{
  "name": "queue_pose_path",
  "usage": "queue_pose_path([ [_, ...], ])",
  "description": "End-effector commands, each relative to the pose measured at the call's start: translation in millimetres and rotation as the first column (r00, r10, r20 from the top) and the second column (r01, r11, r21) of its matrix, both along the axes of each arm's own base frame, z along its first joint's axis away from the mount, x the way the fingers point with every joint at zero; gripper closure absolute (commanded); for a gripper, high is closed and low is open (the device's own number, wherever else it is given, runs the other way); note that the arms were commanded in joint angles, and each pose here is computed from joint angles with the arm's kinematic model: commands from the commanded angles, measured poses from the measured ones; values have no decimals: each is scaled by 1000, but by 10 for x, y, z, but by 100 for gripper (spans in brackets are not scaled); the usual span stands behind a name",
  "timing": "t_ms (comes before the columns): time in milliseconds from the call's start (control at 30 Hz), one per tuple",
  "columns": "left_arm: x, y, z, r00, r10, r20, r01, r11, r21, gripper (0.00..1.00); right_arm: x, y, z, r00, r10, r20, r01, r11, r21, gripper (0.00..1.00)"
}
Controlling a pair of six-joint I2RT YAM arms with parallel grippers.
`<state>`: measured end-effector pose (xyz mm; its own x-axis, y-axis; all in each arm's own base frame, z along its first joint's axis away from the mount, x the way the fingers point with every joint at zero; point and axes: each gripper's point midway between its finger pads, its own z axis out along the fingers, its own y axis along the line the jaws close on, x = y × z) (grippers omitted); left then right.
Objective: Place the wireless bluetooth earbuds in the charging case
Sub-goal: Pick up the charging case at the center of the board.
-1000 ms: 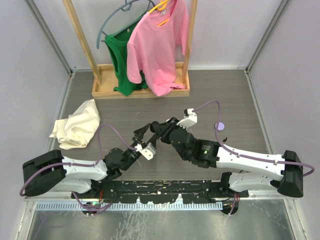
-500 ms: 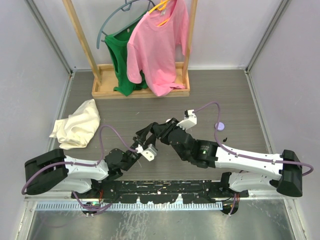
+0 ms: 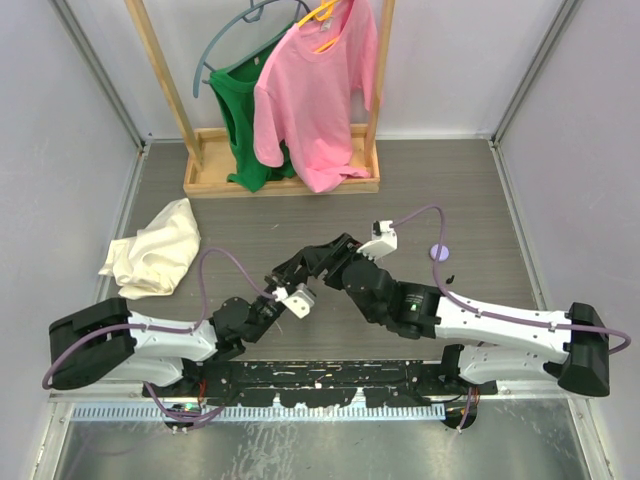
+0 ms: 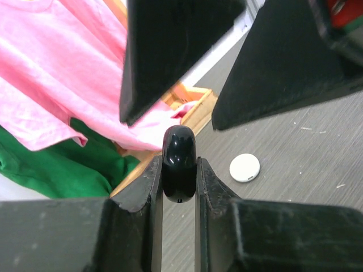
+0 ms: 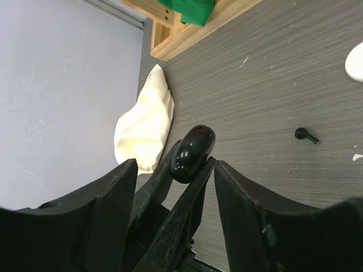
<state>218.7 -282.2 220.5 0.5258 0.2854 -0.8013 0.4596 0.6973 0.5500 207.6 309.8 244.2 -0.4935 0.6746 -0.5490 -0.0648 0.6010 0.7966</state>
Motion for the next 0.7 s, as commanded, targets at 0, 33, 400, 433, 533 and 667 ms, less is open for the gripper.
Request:
queue_pose_path([
  [0,41,70,176,998,40,-52,-45,993,-109,96,21,-81,372,994,-12,104,6,998,58,35],
  [33,44,77,161,997,41,-67,-49,992,-114,96,21,-106,405,992,-8,125,2,999,50,33],
  [400,49,216,105,953,-106,-283,25,961,-277,99,57,-294,480,934,145,325,-88,979,-185,18],
  [433,38,236,125,944,-134,-302,36,950,-310,98,71,-313,472,927,165,337,-104,976,-193,17],
  [533,26,322,177,925,-185,-331,52,927,-372,98,105,-369,486,895,229,382,-167,967,-190,17],
  [667,3,424,237,900,-250,-358,67,889,-453,98,117,-349,480,835,345,429,-282,937,-206,17],
])
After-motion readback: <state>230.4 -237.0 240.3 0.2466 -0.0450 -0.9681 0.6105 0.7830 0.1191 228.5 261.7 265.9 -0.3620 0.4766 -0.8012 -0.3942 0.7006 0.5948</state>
